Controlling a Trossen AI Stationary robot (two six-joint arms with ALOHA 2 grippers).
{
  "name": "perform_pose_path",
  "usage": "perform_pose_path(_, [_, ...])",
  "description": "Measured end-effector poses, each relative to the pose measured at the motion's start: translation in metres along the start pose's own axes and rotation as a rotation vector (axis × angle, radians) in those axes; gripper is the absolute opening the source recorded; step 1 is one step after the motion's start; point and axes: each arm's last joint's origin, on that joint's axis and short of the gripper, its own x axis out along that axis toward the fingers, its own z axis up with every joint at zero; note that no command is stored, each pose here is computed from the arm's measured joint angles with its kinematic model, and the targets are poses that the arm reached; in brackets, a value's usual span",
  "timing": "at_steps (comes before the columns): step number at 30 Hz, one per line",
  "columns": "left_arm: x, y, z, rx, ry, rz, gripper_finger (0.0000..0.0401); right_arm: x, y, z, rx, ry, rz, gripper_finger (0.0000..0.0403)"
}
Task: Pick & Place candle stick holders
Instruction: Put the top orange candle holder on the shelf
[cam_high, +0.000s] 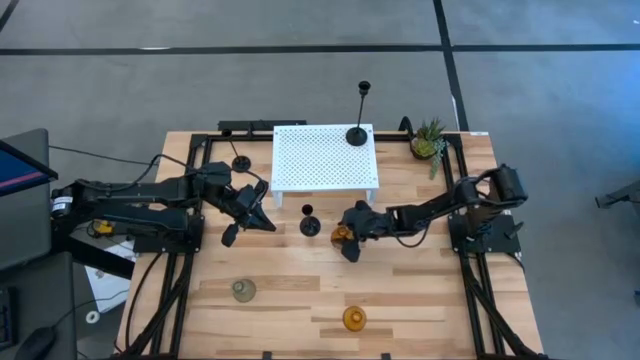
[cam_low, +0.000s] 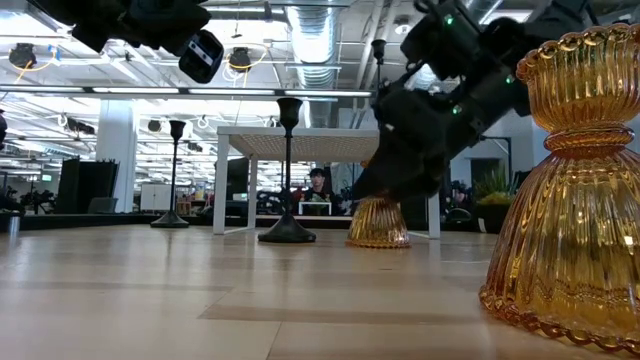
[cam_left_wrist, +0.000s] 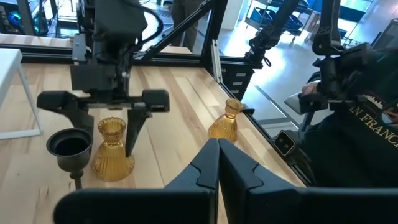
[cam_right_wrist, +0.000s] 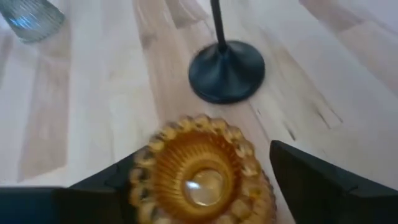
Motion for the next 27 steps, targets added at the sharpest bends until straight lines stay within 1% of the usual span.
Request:
perform_pose_path(4, [0.0, 0.0, 0.0, 0.0, 0.001, 0.0, 0.0004, -0.006, 0.001, 0.005, -0.004, -0.02, -0.007, 0.0224])
perform_pose_path(8, [0.0, 0.0, 0.0, -0.001, 0.002, 0.0, 0.0004, -0.01, 0.001, 0.007, -0.022, -0.027, -0.018, 0.015])
perform_pose_path(13, [0.0, 0.0, 0.0, -0.003, 0.004, 0.0, 0.0004, -0.014, 0.001, 0.008, -0.048, -0.022, -0.017, 0.0147])
perform_pose_path(19, [0.0, 0.0, 0.0, -0.003, 0.004, 0.0, 0.0004, -0.02, 0.002, 0.014, -0.046, -0.047, -0.007, 0.0147])
perform_pose_path(24, [0.0, 0.0, 0.0, -0.003, 0.004, 0.0, 0.0004, -0.035, 0.004, 0.025, -0.035, -0.094, 0.018, 0.0147])
perform_pose_path(27, [0.0, 0.0, 0.0, -0.003, 0.004, 0.0, 0.0004, -0.048, 0.006, 0.034, -0.032, -0.092, 0.046, 0.0147])
